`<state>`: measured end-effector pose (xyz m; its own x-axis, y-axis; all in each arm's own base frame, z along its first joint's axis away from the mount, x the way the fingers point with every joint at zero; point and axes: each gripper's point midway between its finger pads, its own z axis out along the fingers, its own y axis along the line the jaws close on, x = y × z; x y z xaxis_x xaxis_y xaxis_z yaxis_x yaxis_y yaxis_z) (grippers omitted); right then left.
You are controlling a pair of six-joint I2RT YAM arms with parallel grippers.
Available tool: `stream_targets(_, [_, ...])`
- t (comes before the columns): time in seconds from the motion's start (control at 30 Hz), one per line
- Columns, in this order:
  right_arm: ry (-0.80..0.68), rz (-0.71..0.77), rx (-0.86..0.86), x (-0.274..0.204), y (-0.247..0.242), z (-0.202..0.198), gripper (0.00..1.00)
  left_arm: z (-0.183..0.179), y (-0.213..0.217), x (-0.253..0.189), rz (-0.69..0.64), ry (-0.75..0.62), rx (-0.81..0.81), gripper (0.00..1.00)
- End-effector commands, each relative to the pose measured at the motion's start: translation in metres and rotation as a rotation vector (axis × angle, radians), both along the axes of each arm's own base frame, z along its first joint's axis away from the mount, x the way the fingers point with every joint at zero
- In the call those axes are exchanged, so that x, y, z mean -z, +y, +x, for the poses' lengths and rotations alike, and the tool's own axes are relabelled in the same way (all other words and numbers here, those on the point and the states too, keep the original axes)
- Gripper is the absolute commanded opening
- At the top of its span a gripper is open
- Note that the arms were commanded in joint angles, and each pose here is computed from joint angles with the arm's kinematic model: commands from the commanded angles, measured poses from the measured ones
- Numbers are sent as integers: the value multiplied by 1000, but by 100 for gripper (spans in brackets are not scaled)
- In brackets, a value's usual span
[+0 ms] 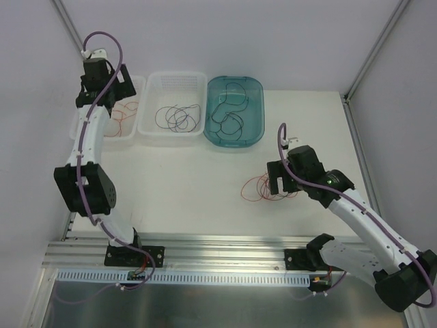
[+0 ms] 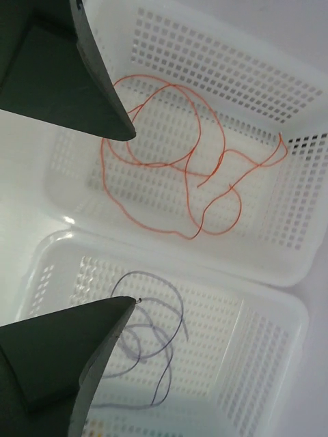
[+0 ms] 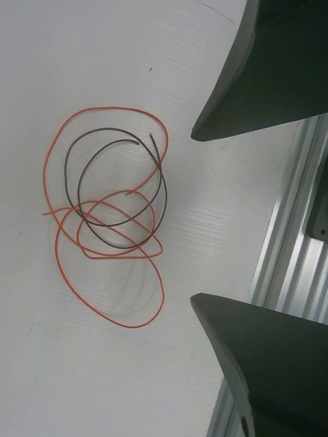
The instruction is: Untangle the cables
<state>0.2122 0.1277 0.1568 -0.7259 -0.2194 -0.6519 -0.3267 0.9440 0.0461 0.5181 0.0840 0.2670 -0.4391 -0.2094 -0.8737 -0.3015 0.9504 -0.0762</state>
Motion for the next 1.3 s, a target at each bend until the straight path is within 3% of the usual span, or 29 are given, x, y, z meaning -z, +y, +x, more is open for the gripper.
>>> stream_targets(0.0, [29,15,139,8,-15,5,100,-45,-63,-66,-115,-167,156,99])
stream_targets(0.33, [145,113,182,65,5,28,99,-164,-205,25,-294,32,447,99])
stream_targets(0.57, [221,57,109,111,38,42,98,-246,-235,99,-360,190,547,99])
stream_targets(0.67, [259,52,21,122,78,40,97,-271,-236,116,-407,214,555,99])
stream_targets(0.73, [320,70,-52,133,110,25,97,-282,-237,114,-437,197,567,99])
stream_targets(0.9, [299,84,-185,115,175,9,96,-301,-240,121,-490,199,584,99])
stream_targets(1.1, [259,93,-240,94,196,4,96,-306,-243,126,-517,217,568,99])
stream_targets(1.27, [210,-3,-219,96,176,12,92,-301,-249,130,-512,256,544,99])
